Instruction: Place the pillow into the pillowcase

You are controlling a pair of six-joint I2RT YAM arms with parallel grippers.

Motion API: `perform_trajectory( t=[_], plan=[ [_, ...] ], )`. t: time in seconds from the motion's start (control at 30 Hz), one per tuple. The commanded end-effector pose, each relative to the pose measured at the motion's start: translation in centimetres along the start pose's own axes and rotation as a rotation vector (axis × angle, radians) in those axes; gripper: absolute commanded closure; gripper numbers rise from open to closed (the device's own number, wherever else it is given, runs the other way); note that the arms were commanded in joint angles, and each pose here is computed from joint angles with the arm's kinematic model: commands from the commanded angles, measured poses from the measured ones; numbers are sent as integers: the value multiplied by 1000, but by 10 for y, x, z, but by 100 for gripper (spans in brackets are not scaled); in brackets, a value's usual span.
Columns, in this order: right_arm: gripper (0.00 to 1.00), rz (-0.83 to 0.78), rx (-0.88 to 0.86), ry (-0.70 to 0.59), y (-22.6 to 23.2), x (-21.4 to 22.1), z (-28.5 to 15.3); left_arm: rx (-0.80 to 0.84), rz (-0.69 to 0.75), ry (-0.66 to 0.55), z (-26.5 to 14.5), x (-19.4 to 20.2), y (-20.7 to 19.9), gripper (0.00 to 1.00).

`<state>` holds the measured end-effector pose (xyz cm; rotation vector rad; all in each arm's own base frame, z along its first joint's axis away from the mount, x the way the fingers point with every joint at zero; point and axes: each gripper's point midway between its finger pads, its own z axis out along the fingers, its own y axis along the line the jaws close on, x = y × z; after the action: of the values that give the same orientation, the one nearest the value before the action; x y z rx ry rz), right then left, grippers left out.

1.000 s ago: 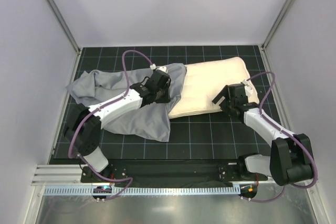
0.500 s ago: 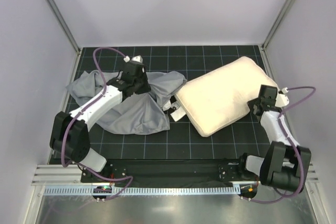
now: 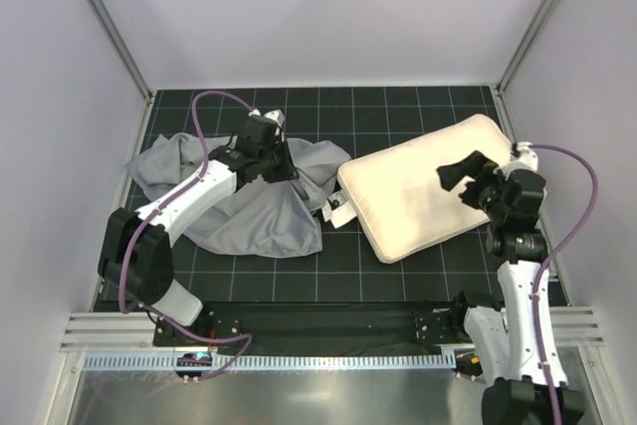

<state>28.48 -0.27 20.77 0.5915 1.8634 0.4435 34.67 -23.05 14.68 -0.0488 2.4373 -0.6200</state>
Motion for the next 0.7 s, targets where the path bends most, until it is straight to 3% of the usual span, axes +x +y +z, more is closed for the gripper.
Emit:
perform_trajectory(
  t=[0.0,0.23,0.57,0.67],
  plan=[
    [0,-223,-344,178,72,32,-7,47,30,21,-3,-5,-14,91],
    [0,-484,-314,424,110,112,23,4,57,51,0,0,-7,84],
    [0,-775,65,568,71,177,84,-5,72,16,-12,-15,-12,83],
    [40,-813,225,565,53,174,93,-3,77,19,-12,-15,-13,85]
  ],
)
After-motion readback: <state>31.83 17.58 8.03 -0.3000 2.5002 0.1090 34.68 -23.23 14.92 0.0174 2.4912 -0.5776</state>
